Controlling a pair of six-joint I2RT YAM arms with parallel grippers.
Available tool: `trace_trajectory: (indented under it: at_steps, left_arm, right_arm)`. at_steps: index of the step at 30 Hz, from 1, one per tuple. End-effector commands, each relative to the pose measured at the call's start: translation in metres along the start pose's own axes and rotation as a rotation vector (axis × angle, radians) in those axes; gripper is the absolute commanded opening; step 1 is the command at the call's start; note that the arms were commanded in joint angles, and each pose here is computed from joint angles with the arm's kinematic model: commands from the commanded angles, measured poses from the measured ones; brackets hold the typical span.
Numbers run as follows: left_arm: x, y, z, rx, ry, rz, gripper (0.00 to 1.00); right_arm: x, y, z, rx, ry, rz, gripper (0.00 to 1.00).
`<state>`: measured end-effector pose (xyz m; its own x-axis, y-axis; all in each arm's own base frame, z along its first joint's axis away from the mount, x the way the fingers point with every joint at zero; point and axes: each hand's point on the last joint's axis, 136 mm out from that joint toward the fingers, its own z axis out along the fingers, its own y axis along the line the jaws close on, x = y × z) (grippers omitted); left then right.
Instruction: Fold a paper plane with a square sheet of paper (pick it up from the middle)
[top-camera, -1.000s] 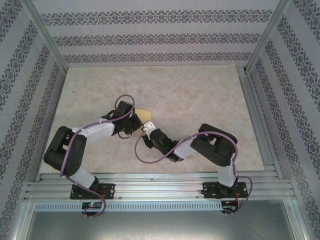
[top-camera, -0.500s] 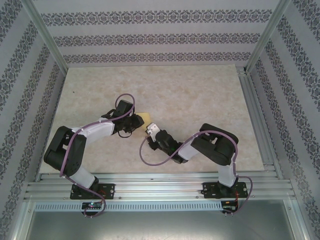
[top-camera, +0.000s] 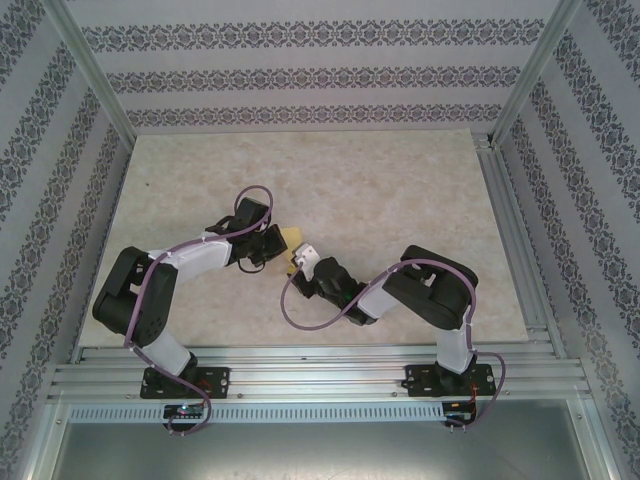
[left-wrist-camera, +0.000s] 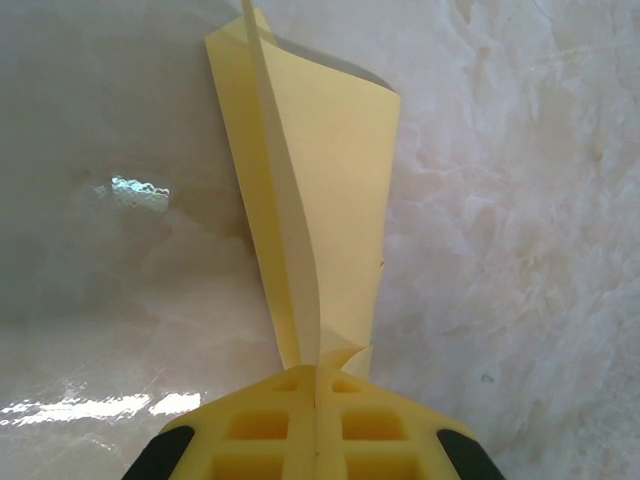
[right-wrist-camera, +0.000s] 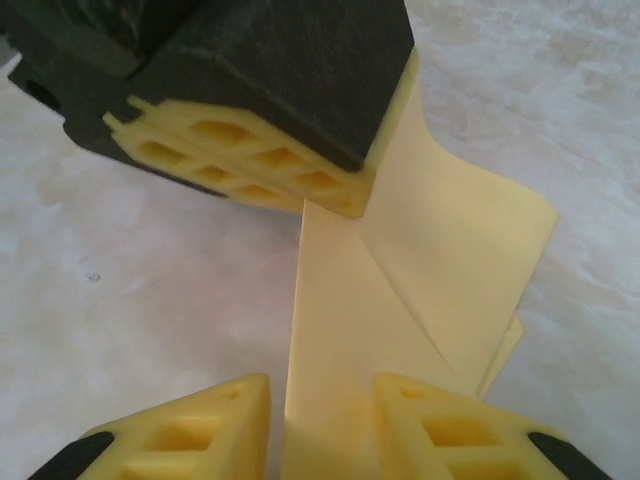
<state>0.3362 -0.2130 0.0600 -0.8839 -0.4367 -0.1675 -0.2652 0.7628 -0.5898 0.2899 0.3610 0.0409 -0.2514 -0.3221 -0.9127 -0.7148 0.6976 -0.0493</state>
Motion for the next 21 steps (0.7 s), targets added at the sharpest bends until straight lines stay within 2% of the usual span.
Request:
trace_trajectory:
  at_steps: [1,14,21]
  left_arm:
    - [-0.001,-0.008,-0.006,0.021,0.015,0.013,0.05]
    - [-0.002,-0.012,-0.009,0.032,0.015,0.014,0.06]
    - [-0.002,-0.014,-0.010,0.031,0.017,0.016,0.10]
  right_arm:
    - [-0.019,-0.009,0.006,0.033,-0.052,0.009,0.34]
    - [-0.013,-0.013,0.020,0.026,-0.031,0.027,0.30]
    - [-0.008,-0.013,0.022,0.015,-0.024,0.032,0.24]
